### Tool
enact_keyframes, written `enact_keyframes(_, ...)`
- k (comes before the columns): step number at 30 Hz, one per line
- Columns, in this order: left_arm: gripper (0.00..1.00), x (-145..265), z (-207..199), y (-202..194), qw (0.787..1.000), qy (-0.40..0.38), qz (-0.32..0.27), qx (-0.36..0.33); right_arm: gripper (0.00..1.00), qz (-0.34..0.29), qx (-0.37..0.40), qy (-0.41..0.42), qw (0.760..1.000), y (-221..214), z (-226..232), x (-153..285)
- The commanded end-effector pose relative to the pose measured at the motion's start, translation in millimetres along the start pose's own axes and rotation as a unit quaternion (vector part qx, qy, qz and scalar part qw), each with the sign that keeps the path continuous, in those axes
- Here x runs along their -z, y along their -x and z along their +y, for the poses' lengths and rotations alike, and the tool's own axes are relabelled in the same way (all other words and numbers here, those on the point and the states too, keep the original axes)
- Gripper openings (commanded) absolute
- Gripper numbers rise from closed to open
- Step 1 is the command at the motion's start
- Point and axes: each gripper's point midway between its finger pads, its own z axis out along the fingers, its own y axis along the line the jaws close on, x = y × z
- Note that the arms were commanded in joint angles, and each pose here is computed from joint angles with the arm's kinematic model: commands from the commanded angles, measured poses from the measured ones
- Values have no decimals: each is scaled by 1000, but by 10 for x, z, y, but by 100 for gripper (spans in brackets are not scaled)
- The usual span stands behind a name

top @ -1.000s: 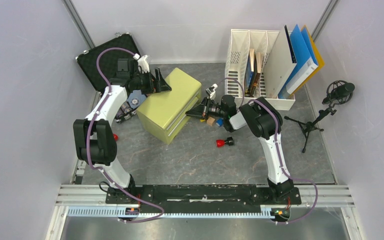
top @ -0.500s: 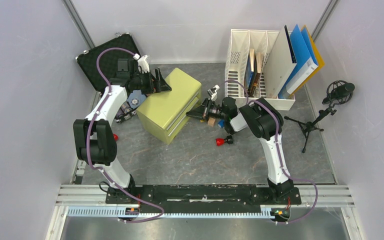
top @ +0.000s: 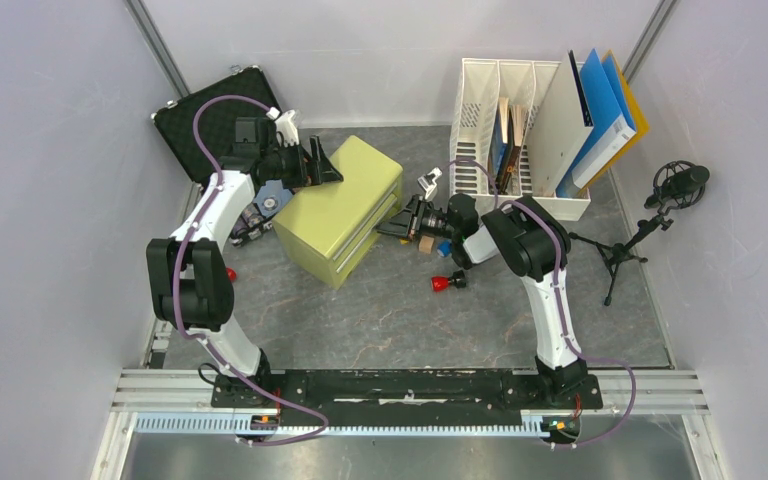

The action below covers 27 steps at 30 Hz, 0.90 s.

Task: Organize the desk
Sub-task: Open the drawer in the storage box.

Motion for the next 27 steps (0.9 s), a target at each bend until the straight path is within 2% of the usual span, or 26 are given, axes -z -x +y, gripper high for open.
enact_keyframes(1, 98, -54, 143, -267, 998, 31, 42, 17, 43, 0, 35, 11, 999, 88, 142, -16)
enact_keyframes(4, 98, -62, 150, -278, 998, 31, 44, 18, 52, 2, 34, 13, 999, 109, 125, -48)
enact_keyframes(7, 98, -65, 147, -275, 998, 30, 44, 18, 53, 2, 35, 14, 999, 136, 106, -83)
enact_keyframes(24, 98, -106, 168, -317, 998, 29, 52, 21, 47, 8, 24, 36, 999, 178, 59, -238)
enact_keyframes(27, 98, -118, 176, -358, 998, 31, 57, 19, 39, 8, 21, 39, 999, 162, 62, -253)
